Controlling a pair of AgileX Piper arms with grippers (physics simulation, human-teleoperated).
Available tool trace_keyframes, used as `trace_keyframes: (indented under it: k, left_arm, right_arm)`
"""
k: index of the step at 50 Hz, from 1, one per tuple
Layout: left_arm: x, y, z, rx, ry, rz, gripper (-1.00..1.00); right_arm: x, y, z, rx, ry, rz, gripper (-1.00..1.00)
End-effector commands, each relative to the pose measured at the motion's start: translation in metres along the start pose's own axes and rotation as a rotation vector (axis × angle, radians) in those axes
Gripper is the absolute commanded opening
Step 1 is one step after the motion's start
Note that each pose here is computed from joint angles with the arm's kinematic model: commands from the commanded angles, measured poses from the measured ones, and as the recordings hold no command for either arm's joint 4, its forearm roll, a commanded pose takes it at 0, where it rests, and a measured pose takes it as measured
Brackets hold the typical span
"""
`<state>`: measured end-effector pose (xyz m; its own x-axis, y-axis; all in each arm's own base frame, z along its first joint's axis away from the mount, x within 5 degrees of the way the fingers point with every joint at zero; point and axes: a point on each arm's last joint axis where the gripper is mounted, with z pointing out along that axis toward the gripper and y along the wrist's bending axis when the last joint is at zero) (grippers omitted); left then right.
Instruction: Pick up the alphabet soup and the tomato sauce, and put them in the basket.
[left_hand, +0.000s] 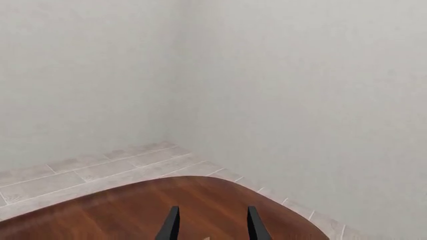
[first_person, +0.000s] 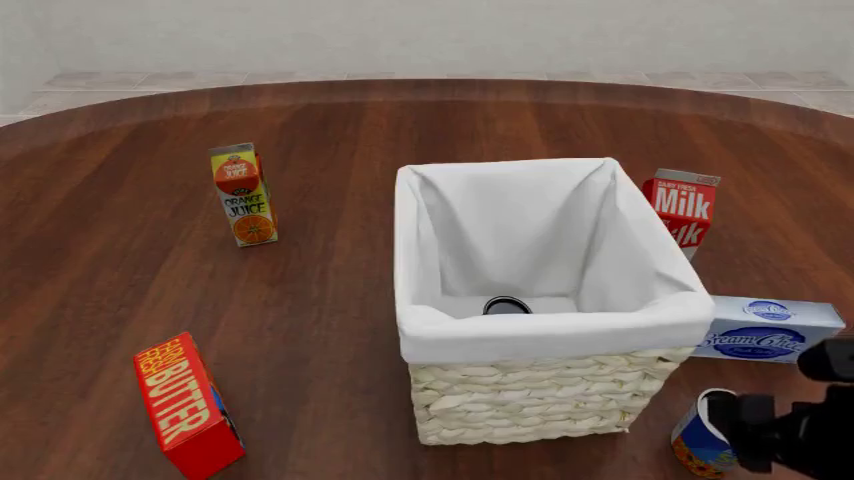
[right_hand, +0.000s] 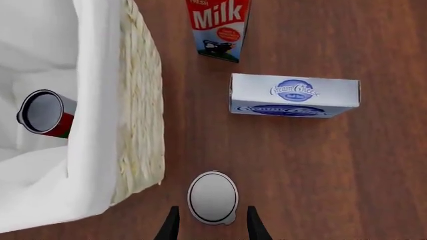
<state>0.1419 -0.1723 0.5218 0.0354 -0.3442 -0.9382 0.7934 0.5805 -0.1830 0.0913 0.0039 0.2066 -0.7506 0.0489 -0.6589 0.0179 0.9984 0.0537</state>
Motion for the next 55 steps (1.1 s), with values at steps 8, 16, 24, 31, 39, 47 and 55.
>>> trace_keyframes:
  k: [8, 16, 24, 31, 39, 47, 55]
  left_arm:
    - [0.003, 0.0, 0.0, 0.0, 0.003, -0.004, 1.0]
    - [0.003, 0.0, 0.0, 0.001, 0.002, -0.004, 1.0]
    - [0.004, 0.001, 0.0, 0.0, 0.004, -0.007, 1.0]
    - [0.004, 0.0, 0.0, 0.001, 0.004, -0.007, 1.0]
    - [0.004, 0.0, 0.0, 0.001, 0.004, -0.008, 1.0]
    - [0.005, 0.001, 0.001, 0.0, 0.005, -0.009, 1.0]
    - [0.004, 0.001, 0.0, -0.003, 0.002, -0.009, 1.0]
  right_arm:
    - [0.019, -0.002, -0.004, 0.005, 0.01, 0.006, 1.0]
    - [0.031, -0.003, -0.008, 0.002, 0.016, 0.011, 1.0]
    - [0.035, -0.003, -0.007, -0.001, 0.015, 0.016, 1.0]
    - [0.034, -0.002, -0.002, -0.002, 0.009, 0.02, 1.0]
    - [0.03, -0.003, 0.003, 0.004, 0.0, 0.022, 1.0]
    - [0.026, -0.003, 0.007, 0.008, -0.007, 0.021, 1.0]
    - [0.022, -0.003, 0.01, 0.011, -0.014, 0.018, 1.0]
